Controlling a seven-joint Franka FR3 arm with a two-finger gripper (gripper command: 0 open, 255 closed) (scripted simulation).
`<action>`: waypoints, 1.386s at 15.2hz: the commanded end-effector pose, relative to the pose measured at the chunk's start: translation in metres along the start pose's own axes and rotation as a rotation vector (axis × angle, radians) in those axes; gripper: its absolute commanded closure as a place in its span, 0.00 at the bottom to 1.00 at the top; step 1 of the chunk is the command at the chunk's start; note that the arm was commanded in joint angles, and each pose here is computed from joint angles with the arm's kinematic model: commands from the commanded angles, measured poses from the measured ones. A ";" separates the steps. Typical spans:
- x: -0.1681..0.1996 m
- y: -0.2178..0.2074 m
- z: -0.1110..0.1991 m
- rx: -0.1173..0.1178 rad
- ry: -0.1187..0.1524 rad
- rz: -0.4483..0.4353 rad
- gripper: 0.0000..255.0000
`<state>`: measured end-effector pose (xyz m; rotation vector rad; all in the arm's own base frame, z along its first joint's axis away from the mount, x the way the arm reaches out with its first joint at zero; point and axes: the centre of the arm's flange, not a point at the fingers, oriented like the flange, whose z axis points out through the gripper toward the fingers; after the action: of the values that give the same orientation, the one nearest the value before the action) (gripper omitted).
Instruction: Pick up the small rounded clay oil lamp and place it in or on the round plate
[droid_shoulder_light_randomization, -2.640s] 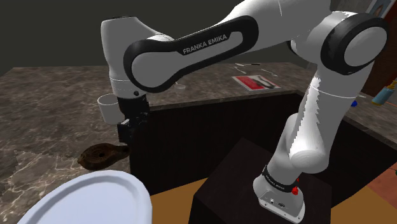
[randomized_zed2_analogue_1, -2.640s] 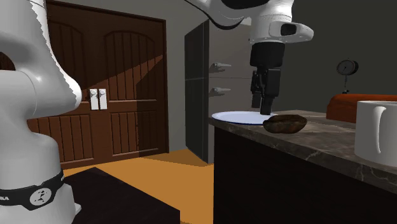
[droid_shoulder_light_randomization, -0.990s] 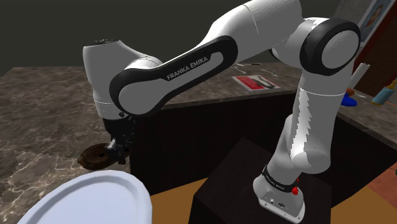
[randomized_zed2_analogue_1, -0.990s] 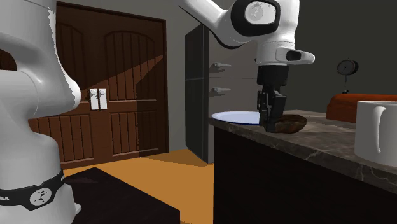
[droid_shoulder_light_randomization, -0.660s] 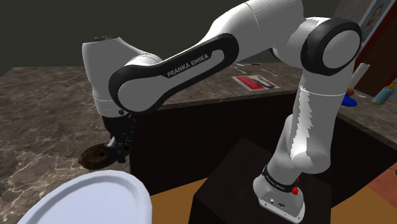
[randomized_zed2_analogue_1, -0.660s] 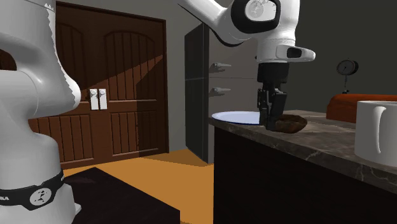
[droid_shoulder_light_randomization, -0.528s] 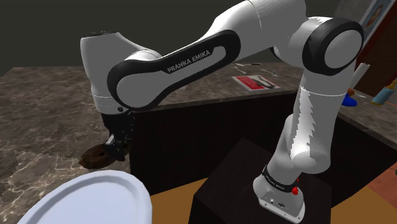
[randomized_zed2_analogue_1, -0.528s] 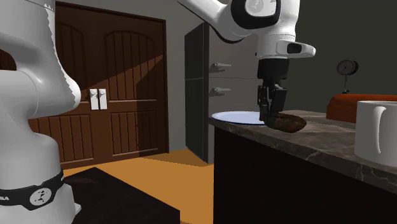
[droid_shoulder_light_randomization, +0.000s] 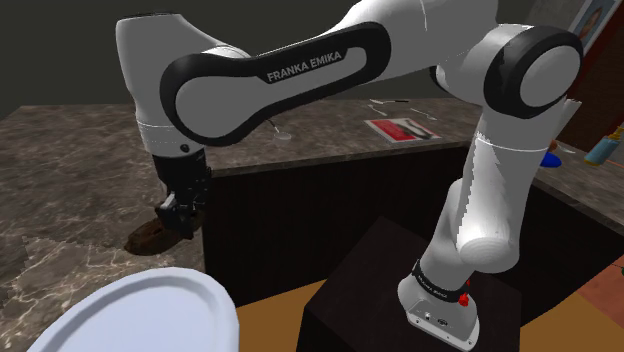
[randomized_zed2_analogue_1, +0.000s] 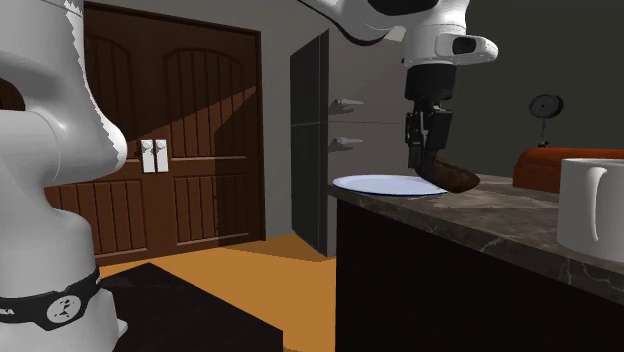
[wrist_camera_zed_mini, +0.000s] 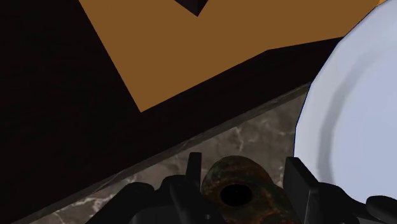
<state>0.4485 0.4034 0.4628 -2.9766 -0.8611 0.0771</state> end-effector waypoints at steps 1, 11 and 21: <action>0.000 0.000 -0.011 0.000 0.000 0.000 1.00; -0.025 -0.076 -0.024 0.000 0.000 0.000 1.00; -0.059 -0.180 -0.007 0.000 0.000 0.000 1.00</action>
<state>0.3061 0.5225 0.4886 -2.9741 -0.8644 0.0726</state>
